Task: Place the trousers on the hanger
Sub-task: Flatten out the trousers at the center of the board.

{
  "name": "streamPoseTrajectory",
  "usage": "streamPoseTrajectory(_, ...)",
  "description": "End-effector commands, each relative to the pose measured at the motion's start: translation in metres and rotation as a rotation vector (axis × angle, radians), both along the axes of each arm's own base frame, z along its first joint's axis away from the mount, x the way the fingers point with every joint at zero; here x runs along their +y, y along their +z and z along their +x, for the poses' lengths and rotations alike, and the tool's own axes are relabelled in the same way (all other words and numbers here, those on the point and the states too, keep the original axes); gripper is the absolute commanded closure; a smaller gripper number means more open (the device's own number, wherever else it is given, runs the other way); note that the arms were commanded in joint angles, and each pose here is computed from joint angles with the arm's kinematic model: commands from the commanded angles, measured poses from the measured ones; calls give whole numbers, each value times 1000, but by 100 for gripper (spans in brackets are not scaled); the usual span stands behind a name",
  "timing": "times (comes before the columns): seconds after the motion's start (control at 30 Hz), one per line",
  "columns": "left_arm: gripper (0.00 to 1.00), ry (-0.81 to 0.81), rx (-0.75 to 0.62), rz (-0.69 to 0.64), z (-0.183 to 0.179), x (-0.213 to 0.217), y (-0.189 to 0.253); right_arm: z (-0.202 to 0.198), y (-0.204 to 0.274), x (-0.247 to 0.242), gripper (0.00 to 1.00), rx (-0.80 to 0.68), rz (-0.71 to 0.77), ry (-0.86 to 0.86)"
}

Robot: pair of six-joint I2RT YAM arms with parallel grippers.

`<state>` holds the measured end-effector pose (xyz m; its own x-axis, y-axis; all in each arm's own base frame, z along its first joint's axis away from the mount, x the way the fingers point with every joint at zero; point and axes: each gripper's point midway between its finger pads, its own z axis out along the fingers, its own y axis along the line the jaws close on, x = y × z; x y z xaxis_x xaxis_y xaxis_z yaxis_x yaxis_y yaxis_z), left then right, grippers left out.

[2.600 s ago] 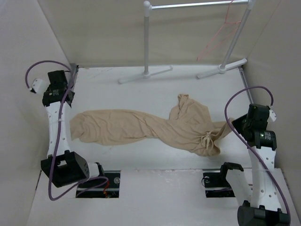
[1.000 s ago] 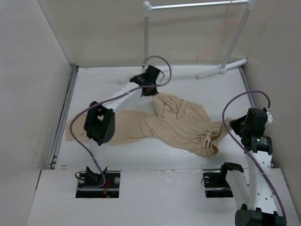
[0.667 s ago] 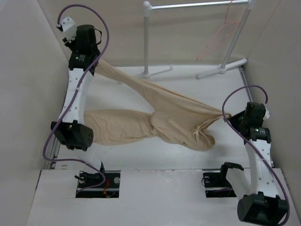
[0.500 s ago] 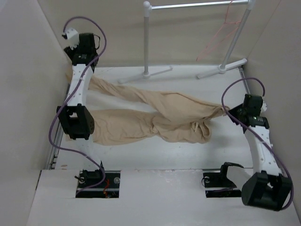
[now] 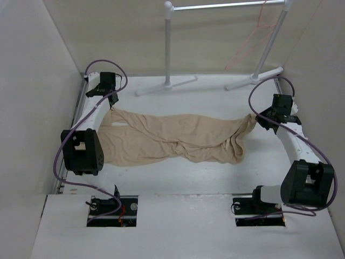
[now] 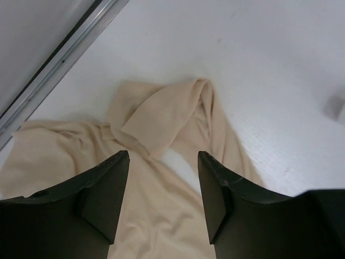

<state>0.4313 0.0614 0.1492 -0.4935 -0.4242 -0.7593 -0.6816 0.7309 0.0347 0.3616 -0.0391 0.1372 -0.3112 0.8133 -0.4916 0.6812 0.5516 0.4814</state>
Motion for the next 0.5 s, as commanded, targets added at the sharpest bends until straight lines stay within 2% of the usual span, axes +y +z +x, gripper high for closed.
streamPoseTrajectory(0.0,48,-11,-98,-132,25,2,8,6,36,-8,95,-127,-64,-17)
streamPoseTrajectory(0.13,49,-15,-10,-156,54,7,-30,2,35,10,95,-149,-44,27)
streamPoseTrajectory(0.27,50,17,106,-186,55,10,-67,-4,32,20,94,-154,-28,56)
streamPoseTrajectory(0.4,66,30,132,-190,51,10,-74,-7,33,24,94,-161,-22,77)
streamPoseTrajectory(0.47,69,41,133,-189,45,10,-75,-9,31,25,94,-159,-21,82)
